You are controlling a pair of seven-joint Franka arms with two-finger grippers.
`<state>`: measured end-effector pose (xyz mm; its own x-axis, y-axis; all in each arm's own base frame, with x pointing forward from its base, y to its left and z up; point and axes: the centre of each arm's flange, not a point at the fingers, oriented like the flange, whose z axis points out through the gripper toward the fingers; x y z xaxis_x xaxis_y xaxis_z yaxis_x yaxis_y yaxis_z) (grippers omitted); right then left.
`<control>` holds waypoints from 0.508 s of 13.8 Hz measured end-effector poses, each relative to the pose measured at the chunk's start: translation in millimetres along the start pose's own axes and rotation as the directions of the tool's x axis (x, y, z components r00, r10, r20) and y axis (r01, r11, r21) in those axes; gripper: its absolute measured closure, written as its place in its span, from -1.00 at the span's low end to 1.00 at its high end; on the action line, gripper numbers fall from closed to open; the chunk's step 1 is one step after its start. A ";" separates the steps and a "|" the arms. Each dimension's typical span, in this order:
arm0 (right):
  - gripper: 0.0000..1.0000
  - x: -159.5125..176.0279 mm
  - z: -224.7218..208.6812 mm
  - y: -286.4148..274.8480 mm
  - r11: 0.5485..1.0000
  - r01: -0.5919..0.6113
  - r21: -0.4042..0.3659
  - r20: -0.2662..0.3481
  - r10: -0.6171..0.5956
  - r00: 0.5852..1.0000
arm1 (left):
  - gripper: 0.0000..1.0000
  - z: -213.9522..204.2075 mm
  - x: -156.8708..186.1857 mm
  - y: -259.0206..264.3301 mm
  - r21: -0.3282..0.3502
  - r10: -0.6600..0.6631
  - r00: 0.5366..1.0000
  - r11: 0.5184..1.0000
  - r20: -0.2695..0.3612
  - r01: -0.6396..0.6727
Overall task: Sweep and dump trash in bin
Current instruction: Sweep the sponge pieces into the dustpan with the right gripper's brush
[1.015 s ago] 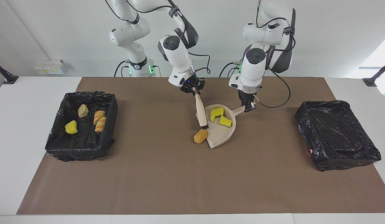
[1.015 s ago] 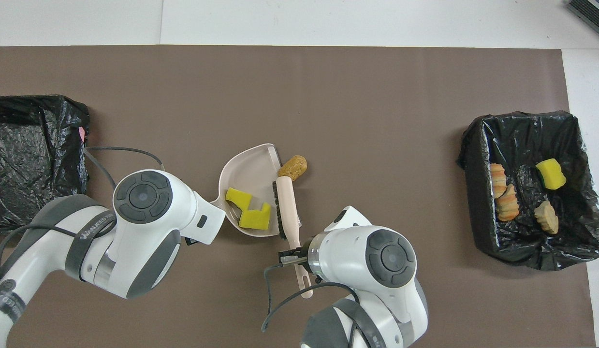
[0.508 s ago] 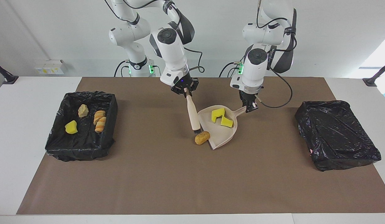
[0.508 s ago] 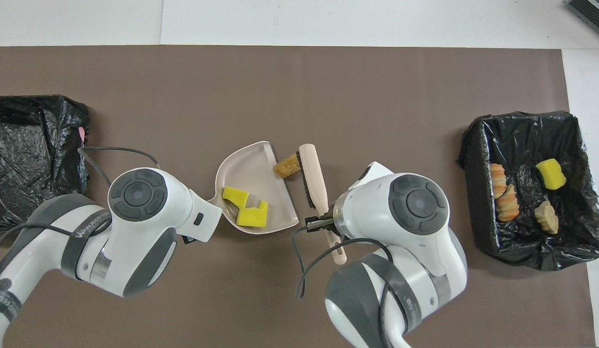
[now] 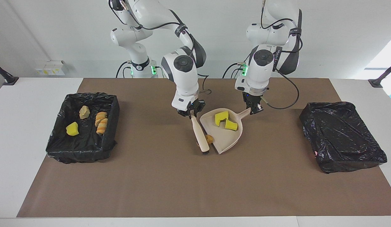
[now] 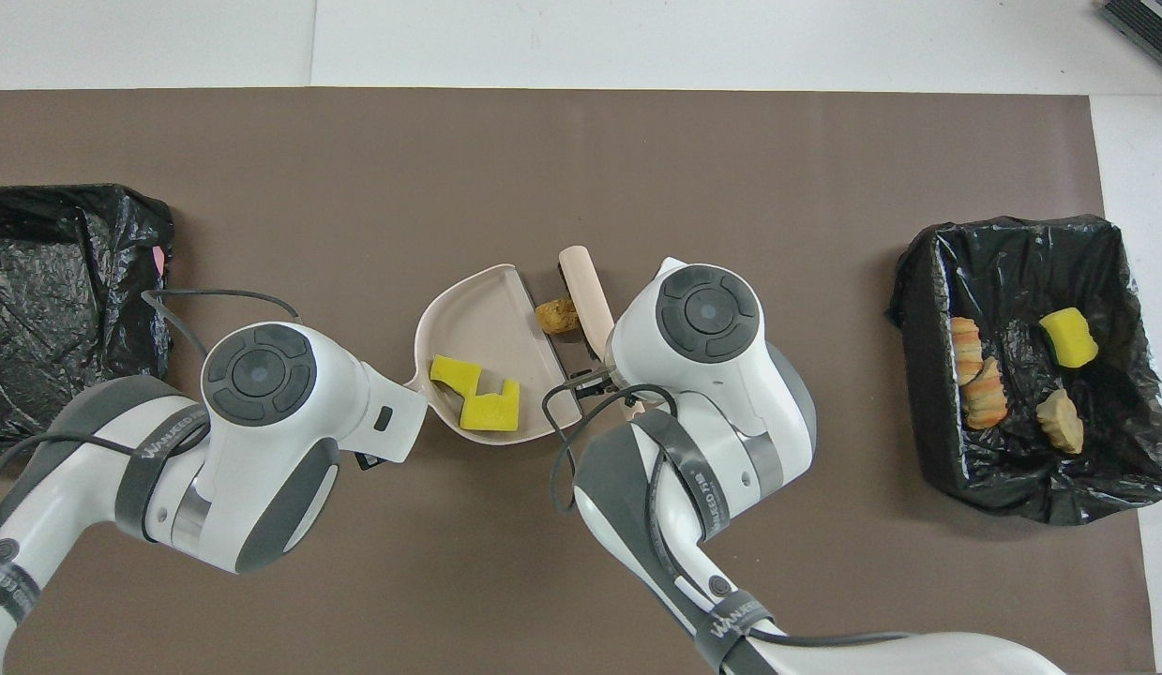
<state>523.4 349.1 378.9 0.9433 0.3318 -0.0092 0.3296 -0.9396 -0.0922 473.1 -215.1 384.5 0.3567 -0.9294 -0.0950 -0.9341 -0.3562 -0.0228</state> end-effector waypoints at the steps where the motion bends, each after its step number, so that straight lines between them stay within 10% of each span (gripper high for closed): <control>1: 0.49 -2.8 0.3 -10.6 1.000 0.012 0.011 0.003 -0.012 1.000 | 0.37 0.6 -0.2 -0.2 -0.001 -0.001 1.000 1.000 0.001 0.001; 7: 0.49 -12.7 -14.9 -41.0 0.973 -0.005 0.230 0.039 -0.004 0.999 | 0.37 1.3 0.1 -0.4 -0.003 -0.004 1.000 1.000 -0.001 0.004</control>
<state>498.6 382.2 397.5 0.9396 0.3389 -0.0477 0.3072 -0.8967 -0.3187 473.5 -214.9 383.2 0.3601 -0.9282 -0.0940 -0.9328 -0.3598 -0.0207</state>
